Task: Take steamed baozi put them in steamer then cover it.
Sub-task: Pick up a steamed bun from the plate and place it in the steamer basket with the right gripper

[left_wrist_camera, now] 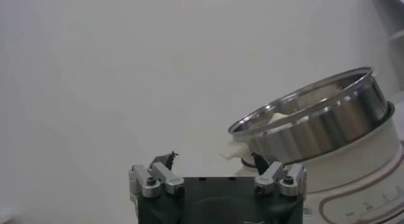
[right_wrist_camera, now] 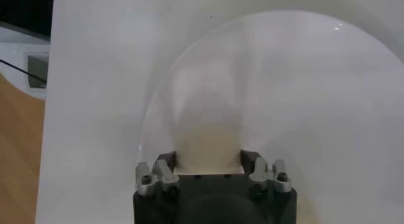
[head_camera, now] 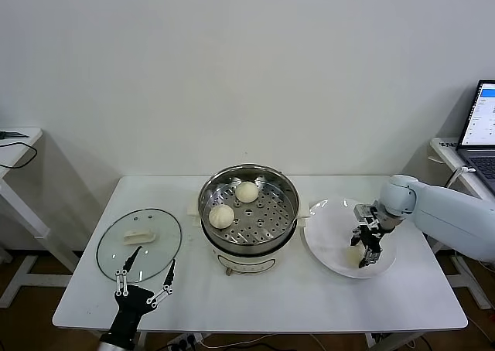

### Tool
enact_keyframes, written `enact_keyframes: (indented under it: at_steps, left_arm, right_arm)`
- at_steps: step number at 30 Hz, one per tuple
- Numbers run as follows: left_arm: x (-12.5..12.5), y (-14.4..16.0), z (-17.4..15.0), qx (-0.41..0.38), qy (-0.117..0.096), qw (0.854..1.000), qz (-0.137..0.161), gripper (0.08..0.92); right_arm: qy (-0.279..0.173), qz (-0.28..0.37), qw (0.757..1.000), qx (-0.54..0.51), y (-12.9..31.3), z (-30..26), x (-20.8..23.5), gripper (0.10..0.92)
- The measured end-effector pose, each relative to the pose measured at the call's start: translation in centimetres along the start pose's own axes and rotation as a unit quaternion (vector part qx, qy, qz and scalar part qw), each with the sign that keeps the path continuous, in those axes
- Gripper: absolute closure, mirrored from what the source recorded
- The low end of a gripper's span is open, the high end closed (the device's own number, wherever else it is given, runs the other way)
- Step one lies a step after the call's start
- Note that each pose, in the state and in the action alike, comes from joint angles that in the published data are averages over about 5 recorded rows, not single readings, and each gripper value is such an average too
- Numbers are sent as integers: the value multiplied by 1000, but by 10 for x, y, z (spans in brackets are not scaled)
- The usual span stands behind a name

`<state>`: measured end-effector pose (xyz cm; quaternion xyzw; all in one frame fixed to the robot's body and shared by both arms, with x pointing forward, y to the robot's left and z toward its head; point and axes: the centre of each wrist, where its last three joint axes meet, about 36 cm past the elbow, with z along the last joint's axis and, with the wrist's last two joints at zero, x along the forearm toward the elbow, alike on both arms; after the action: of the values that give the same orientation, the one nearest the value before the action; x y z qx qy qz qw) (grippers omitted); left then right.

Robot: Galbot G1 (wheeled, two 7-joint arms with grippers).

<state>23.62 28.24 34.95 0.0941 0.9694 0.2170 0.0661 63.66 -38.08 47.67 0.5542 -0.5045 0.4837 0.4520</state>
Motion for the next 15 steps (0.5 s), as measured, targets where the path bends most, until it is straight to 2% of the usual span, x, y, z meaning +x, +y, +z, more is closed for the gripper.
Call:
enact_keyframes:
  at_steps: [4, 9, 15]
  left_arm:
    - [-1, 1, -1, -1, -2, 1000, 1, 177]
    - [-4, 0, -2, 0, -5, 1000, 2, 177]
    - [-4, 0, -4, -1, -9, 1000, 4, 177]
  right_arm:
    - [0, 10, 1000, 26, -11, -11, 30, 370]
    - [0, 40, 995, 96, -34, -42, 94, 359]
    - [5, 85, 968, 235, -52, -111, 172, 352]
